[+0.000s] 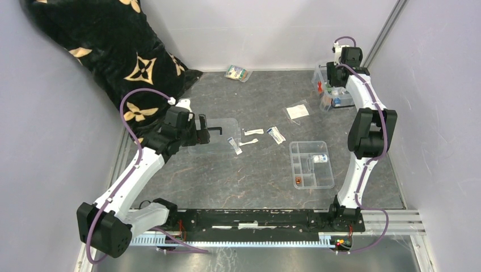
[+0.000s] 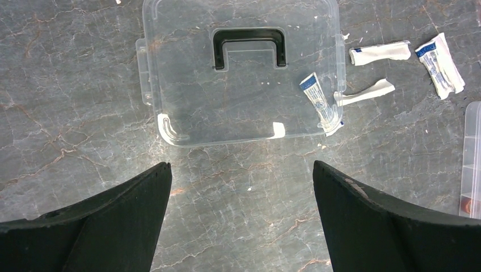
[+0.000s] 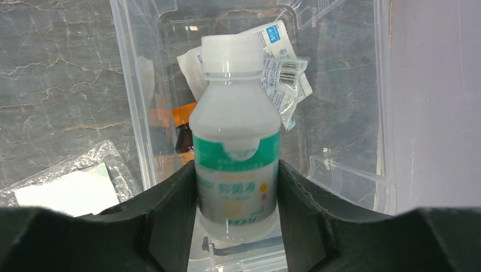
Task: Organize the medicine kit
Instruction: Place the pill bottle in the medicine box.
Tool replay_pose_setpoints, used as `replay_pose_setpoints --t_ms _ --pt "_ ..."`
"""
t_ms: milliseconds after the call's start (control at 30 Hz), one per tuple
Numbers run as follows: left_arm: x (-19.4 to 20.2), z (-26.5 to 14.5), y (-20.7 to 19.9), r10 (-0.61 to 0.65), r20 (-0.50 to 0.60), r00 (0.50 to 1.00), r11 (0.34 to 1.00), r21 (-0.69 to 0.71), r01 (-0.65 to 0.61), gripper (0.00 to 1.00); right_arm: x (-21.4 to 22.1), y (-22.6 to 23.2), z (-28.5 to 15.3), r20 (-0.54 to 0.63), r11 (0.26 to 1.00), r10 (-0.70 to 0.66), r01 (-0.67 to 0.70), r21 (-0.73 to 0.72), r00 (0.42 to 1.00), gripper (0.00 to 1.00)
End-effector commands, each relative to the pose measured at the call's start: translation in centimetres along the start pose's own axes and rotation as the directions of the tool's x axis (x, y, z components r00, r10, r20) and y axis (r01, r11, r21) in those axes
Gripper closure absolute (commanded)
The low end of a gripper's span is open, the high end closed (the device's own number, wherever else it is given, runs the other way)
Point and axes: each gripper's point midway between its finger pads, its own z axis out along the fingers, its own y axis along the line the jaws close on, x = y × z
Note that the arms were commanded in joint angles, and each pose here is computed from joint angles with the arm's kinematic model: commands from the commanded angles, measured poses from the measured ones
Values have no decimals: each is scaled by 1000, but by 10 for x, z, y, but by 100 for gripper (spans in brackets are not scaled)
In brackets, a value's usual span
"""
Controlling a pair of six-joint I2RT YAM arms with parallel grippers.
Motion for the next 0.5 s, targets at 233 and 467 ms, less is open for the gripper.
replay_pose_setpoints --t_ms 233,467 --pt "-7 3 1 36 28 999 999 -6 -36 1 -12 -3 -7 17 1000 -1 1 2 1000 32" --pt "-6 6 2 41 18 999 999 -9 -40 1 3 3 -8 -36 999 -20 19 -31 999 32"
